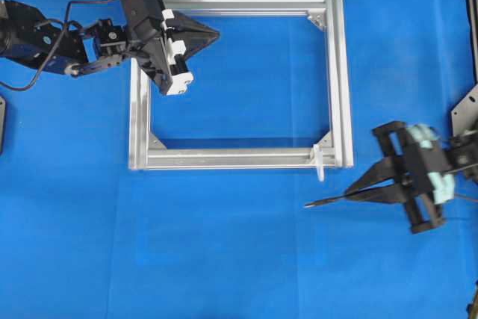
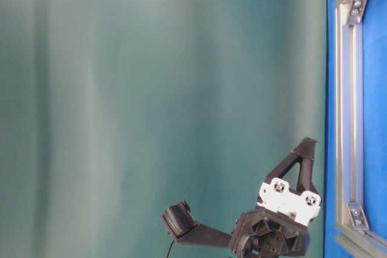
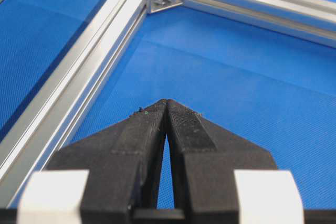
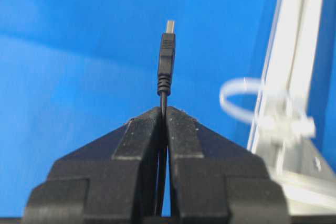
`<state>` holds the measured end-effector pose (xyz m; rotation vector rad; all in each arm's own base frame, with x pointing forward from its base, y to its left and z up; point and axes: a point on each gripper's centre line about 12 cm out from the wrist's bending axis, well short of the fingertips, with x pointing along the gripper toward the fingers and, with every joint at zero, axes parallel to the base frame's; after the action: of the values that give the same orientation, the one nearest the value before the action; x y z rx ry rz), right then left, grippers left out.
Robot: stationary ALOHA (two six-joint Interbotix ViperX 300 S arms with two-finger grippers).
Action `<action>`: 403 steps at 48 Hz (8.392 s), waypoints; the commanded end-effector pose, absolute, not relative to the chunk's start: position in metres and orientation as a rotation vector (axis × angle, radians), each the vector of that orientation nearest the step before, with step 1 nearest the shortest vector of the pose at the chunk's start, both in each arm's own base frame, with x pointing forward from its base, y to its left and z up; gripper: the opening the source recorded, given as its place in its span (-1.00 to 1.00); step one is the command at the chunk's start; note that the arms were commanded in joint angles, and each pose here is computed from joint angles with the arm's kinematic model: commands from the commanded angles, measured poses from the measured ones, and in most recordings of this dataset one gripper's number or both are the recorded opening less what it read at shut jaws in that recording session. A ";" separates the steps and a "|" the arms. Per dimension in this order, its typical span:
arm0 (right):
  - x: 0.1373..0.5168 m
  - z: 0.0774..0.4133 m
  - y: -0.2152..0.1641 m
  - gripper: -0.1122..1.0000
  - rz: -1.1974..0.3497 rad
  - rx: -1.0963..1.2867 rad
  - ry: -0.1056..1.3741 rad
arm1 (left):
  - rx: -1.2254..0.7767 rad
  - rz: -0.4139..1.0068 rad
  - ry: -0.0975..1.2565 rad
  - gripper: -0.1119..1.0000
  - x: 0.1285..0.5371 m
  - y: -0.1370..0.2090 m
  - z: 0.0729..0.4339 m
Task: Insert the wire through the string loop located on the right side.
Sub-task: 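Lift the cable and move the right gripper right, plug pointing left, then align the USB plug with the white zip-tie loop on the frame, then push the plug leftward through the white zip-tie loop, then move the open left gripper toward the plug emerging from the loop, then close the left gripper on the USB plug beyond the loop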
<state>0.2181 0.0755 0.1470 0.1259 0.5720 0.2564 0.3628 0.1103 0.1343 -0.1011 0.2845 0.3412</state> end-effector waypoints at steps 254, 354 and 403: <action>0.255 0.134 0.040 -0.87 0.092 0.161 0.496 | -0.137 0.016 0.239 -0.80 0.383 -0.015 0.151; 0.255 0.135 0.040 -0.87 0.092 0.160 0.495 | -0.152 -0.060 0.254 0.72 0.504 -0.054 0.182; 0.256 0.135 0.040 -0.87 0.091 0.161 0.488 | -0.146 -0.047 0.333 0.72 0.508 -0.053 0.128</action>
<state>0.2497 0.0389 0.1280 0.1598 0.5221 0.0877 0.5033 -0.0530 0.1093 -0.1441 0.3818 -0.0428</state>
